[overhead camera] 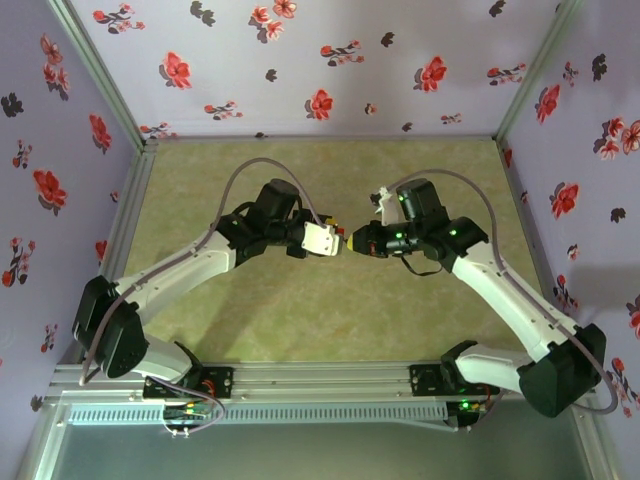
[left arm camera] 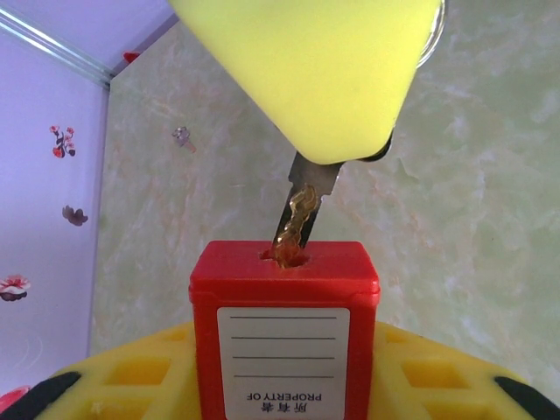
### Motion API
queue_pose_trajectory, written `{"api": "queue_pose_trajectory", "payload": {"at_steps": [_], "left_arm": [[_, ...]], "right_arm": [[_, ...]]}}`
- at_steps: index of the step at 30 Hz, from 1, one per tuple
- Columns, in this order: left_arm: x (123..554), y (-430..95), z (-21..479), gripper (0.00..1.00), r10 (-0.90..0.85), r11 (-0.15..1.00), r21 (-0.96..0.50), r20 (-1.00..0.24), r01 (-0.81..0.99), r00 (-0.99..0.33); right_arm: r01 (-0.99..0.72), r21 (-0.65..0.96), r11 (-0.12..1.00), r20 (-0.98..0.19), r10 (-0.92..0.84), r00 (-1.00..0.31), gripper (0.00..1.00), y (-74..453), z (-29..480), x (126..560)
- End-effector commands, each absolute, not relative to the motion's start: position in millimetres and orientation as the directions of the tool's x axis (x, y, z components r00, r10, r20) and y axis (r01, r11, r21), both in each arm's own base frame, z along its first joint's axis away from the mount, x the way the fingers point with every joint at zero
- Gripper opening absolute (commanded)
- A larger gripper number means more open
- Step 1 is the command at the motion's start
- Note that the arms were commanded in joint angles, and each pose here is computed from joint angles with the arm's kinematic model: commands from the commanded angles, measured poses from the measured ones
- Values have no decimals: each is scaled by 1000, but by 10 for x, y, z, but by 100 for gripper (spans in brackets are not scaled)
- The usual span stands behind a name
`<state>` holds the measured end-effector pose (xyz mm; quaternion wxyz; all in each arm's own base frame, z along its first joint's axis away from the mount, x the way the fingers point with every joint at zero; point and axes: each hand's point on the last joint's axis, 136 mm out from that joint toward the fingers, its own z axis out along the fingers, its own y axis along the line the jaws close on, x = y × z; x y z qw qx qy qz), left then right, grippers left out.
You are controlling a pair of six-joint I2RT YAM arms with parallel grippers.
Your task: Unlock with the key
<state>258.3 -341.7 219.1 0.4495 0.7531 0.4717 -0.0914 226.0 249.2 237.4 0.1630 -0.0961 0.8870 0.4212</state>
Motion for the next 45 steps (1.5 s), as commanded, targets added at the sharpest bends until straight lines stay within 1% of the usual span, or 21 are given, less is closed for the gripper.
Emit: {"api": "queue_pose_trajectory", "payload": {"at_steps": [1, 4, 8, 12, 15, 18, 20, 22, 27, 30, 32, 36, 40, 42, 45], "left_arm": [[2496, -3629, 2477, 1, 542, -151, 639, -584, 754, 604], [2448, -3664, 2442, 0, 537, -168, 661, -561, 731, 630], [2416, -3718, 2516, 0, 500, -124, 737, -533, 665, 683], [2318, -3759, 2469, 0, 472, -119, 804, -470, 582, 746], [2224, -3764, 2460, 0, 448, -113, 827, -453, 551, 771], [2177, -3744, 2519, 0, 434, -81, 822, -480, 564, 762], [2126, -3733, 2538, 0, 425, -83, 795, -517, 601, 743], [2037, -3732, 2546, 0, 411, -104, 745, -571, 658, 711], [1879, -3785, 2602, 0, 381, -154, 635, -669, 757, 639], [1886, -3855, 2709, 0, 360, -121, 614, -705, 780, 611], [1907, -3894, 2781, 0, 343, -88, 594, -736, 800, 584], [1880, -3969, 2886, 0, 299, -70, 533, -795, 843, 527], [1864, -4007, 2942, 0, 271, -66, 509, -818, 858, 507], [1868, -4019, 2952, 0, 263, -64, 513, -819, 856, 510], [1873, -4049, 3006, 0, 229, -34, 511, -832, 859, 505]], "right_arm": [[-321, 683, 656, -352, -89, -932, 0, 2500, 2254, 2231], [-316, 669, 673, -341, -101, -935, 0, 2501, 2235, 2273], [-305, 686, 661, -334, -86, -938, 0, 2541, 2271, 2344], [-241, 787, 569, -294, 1, -956, 0, 2573, 2394, 2479], [-184, 850, 494, -250, 68, -966, 0, 2505, 2502, 2608], [-149, 882, 447, -212, 95, -973, 0, 2460, 2552, 2673], [-153, 869, 470, -213, 77, -974, 0, 2439, 2517, 2661], [-167, 839, 518, -222, 46, -974, 0, 2400, 2446, 2632], [-291, 723, 627, -309, -82, -947, 0, 2386, 2328, 2486], [-362, 655, 664, -345, -164, -924, 0, 2459, 2262, 2389], [-395, 620, 678, -368, -194, -909, 0, 2492, 2214, 2360], [-454, 566, 689, -415, -237, -878, 0, 2503, 2149, 2311], [-509, 527, 680, -468, -268, -842, 0, 2469, 2117, 2250], [-486, 519, 703, -453, -255, -854, 0, 2433, 2064, 2265], [-432, 589, 683, -402, -215, -890, 0, 2521, 2058, 2252]]}}
